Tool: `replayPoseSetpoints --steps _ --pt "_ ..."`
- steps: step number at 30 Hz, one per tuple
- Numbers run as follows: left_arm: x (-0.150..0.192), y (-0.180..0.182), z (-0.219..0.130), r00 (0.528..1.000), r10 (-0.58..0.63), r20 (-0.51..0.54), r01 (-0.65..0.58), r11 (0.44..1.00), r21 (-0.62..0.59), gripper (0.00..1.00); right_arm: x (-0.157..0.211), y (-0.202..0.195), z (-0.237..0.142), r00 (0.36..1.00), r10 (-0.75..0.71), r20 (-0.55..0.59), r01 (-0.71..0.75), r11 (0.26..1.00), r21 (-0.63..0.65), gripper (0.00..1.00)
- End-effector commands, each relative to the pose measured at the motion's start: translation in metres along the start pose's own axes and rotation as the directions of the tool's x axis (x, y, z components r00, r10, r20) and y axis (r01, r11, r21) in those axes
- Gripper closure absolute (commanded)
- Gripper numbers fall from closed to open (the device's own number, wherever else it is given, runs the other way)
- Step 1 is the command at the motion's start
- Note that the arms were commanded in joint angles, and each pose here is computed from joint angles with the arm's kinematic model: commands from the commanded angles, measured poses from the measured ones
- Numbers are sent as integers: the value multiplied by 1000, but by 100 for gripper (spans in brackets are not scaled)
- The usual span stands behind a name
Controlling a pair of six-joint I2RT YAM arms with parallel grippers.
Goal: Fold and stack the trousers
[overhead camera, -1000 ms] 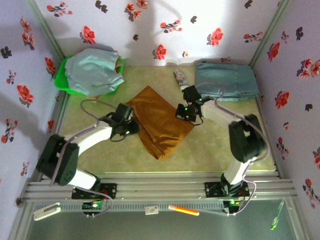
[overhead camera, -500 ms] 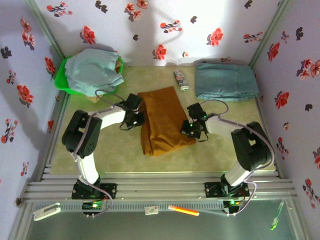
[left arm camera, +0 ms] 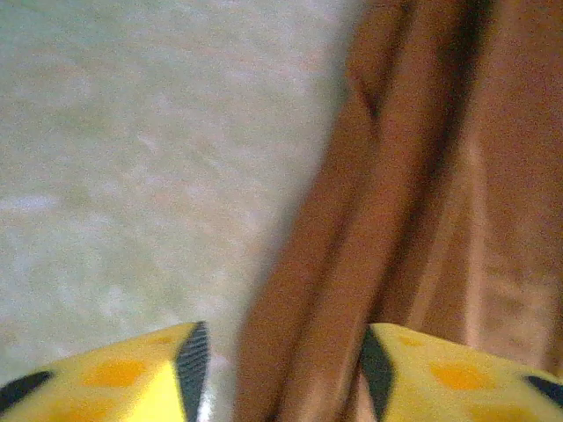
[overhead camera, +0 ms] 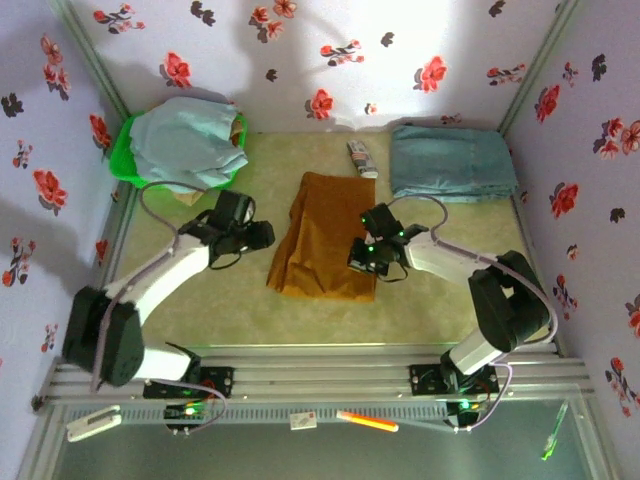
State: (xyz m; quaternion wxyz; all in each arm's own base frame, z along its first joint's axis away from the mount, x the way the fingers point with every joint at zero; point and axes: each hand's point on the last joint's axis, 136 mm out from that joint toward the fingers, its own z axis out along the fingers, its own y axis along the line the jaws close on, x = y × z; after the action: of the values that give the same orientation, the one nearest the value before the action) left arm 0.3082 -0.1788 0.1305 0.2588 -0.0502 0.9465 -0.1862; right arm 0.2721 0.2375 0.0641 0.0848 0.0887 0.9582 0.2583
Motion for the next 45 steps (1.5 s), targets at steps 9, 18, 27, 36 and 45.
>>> replayPoseSetpoints --steps 9,18,27,36,45 --pt "96 -23 32 978 79 -193 -79 997 9 49 -21 -10 3 999 -32 11 31 997 66 92" --pt "133 -3 44 967 94 -237 -113 991 -67 65 -20 -34 21 1000 4 -7 -3 994 110 91" --pt "128 3 26 968 148 -202 -164 984 -64 100 -31 -79 21 998 63 16 -65 964 260 97" --pt "156 23 19 936 169 -310 -199 977 -70 46 -40 -58 10 999 33 -11 -30 981 193 91" --pt "19 -48 -30 971 232 -50 -232 973 16 46 -46 -24 -54 992 3 125 -17 993 115 88"
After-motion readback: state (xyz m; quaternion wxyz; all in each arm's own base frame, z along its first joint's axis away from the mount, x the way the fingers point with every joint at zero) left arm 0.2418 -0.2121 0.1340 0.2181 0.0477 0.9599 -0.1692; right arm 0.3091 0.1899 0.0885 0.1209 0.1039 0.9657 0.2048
